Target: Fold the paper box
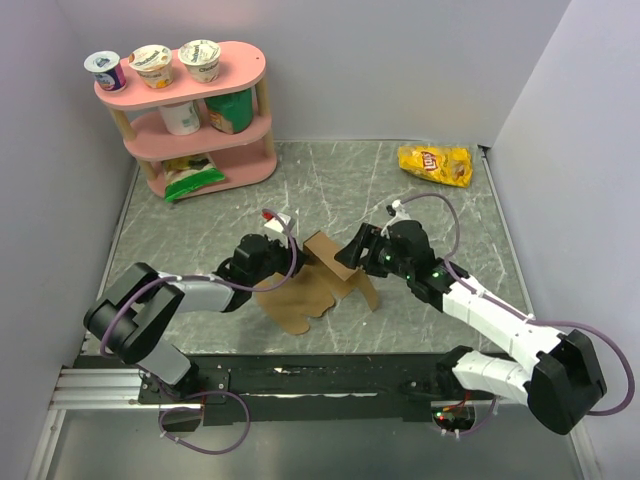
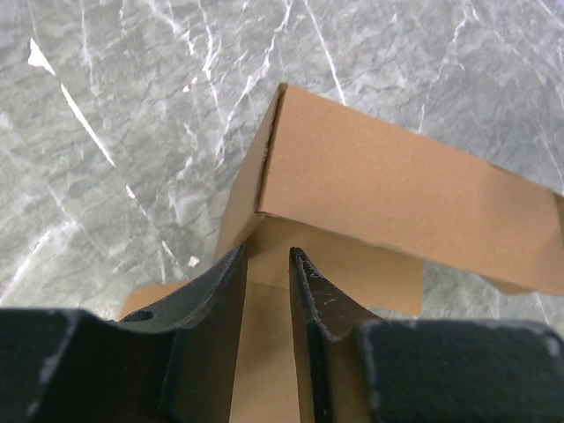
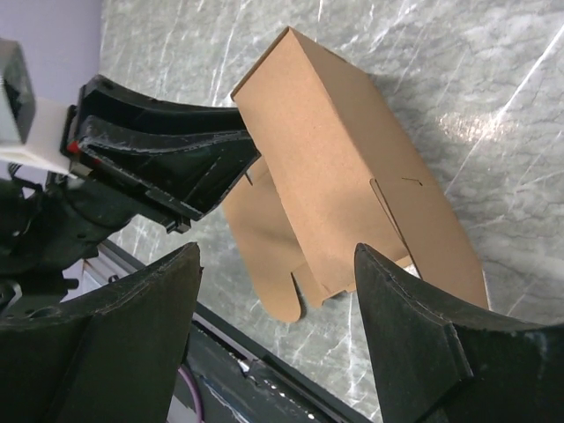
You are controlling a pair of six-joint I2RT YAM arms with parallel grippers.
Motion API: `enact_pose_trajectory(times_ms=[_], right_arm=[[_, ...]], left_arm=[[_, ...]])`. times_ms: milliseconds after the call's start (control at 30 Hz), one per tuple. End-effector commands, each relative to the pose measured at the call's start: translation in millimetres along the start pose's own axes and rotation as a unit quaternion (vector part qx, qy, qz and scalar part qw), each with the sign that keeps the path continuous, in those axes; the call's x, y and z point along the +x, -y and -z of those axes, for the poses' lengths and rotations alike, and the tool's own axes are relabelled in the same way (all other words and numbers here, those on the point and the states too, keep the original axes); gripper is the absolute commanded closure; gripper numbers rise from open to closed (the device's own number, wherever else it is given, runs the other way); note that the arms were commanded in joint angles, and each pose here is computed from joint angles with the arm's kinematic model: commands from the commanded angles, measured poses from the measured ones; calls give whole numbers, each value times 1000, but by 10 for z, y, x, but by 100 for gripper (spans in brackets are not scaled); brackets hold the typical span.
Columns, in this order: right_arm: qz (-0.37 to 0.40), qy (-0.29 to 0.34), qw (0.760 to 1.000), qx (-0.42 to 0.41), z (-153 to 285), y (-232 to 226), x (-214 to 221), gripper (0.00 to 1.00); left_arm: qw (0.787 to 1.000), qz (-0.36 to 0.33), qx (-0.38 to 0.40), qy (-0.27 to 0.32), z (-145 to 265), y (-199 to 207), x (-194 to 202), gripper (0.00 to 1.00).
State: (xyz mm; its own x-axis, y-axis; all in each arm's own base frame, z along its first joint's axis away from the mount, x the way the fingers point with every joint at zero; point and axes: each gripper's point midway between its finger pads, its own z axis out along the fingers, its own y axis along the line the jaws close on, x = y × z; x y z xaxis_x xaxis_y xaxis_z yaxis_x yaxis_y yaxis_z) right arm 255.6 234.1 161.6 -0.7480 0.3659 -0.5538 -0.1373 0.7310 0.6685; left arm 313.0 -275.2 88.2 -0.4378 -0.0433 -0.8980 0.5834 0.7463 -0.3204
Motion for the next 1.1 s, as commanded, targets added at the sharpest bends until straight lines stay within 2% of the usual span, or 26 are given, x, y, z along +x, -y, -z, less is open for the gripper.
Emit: enact_pose_trajectory(times_ms=[0,233,367,700,833,1067], right_arm=[[-14,23,1000,-5,-47,-106,-112,23],[-30,8,999,10,-151,-24,78,23],[-37,9,999,22,-200,76,156,22],[-40,12,998,47,-316,226,207,21],[-40,21,997,61,-326,313,202,21],[18,40,999,18,-38,-19,-33,17]], left_arm=[[999,-11,2,43,-48,91,-196,70],[999,-14,-6,49,-54,164,-182,76],[999,-14,-7,46,-68,197,-150,83],[999,-27,4,42,-75,288,-114,89],[999,-29,3,38,-79,303,-93,89],[998,-35,-28,42,96,208,-155,77]])
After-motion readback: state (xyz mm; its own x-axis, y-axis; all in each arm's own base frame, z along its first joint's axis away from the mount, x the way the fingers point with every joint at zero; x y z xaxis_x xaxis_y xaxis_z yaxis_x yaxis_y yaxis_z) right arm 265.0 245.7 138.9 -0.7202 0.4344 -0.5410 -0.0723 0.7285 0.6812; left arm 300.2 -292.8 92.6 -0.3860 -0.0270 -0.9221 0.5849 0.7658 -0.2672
